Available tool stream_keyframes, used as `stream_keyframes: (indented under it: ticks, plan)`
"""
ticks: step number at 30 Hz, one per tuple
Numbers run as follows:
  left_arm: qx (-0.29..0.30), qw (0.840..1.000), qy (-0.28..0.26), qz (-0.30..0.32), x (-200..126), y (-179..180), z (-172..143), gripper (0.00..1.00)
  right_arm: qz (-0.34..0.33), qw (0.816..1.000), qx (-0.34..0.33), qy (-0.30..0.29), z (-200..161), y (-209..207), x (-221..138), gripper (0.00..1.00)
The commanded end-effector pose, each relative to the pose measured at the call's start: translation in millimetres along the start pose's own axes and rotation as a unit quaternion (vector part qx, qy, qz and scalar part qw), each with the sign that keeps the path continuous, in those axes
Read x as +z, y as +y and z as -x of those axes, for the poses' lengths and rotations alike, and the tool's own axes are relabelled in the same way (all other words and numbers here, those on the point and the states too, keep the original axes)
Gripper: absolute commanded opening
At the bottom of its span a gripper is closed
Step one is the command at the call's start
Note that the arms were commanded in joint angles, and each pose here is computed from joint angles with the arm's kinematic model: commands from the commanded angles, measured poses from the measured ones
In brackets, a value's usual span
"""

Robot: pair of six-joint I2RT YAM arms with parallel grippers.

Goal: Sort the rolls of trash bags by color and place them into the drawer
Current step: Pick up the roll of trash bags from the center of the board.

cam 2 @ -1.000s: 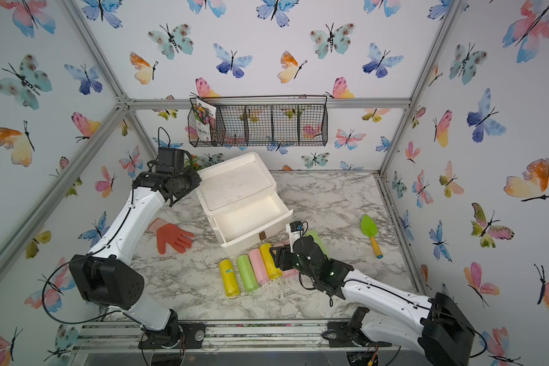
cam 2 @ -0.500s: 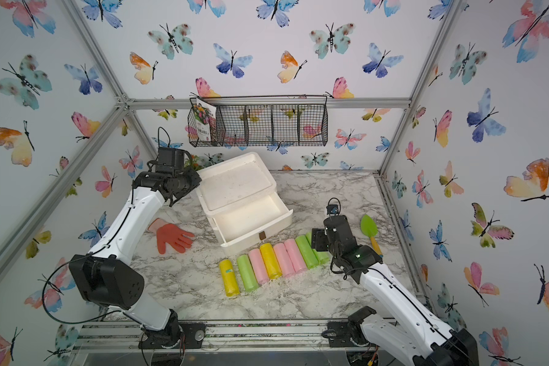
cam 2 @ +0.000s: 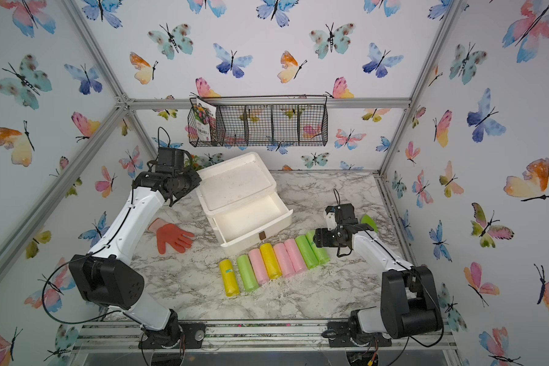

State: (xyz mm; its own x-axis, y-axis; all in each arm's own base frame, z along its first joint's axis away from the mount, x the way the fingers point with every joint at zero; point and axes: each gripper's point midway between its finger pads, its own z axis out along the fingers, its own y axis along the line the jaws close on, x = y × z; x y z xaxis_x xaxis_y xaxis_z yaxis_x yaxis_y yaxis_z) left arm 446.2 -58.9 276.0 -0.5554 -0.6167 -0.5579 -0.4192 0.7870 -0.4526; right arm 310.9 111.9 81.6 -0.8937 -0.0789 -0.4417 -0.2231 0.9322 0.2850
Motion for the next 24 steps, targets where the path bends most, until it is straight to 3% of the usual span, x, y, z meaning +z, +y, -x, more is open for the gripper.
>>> stream_keyframes:
  ticks: [1, 20, 24]
  plan:
    - [-0.029, 0.997, 0.076, -0.015, 15, -4, -34, 0.00, 0.033, 0.999, -0.009, 0.009, -1, 11, 1, 0.74]
    - [-0.030, 0.996, 0.086, -0.012, 25, -3, -40, 0.00, 0.025, 0.998, 0.026, 0.049, -20, -2, 38, 0.70]
    - [-0.031, 0.996, 0.087, -0.015, 26, -5, -40, 0.00, -0.003, 0.998, 0.032, 0.058, -26, -10, 44, 0.69]
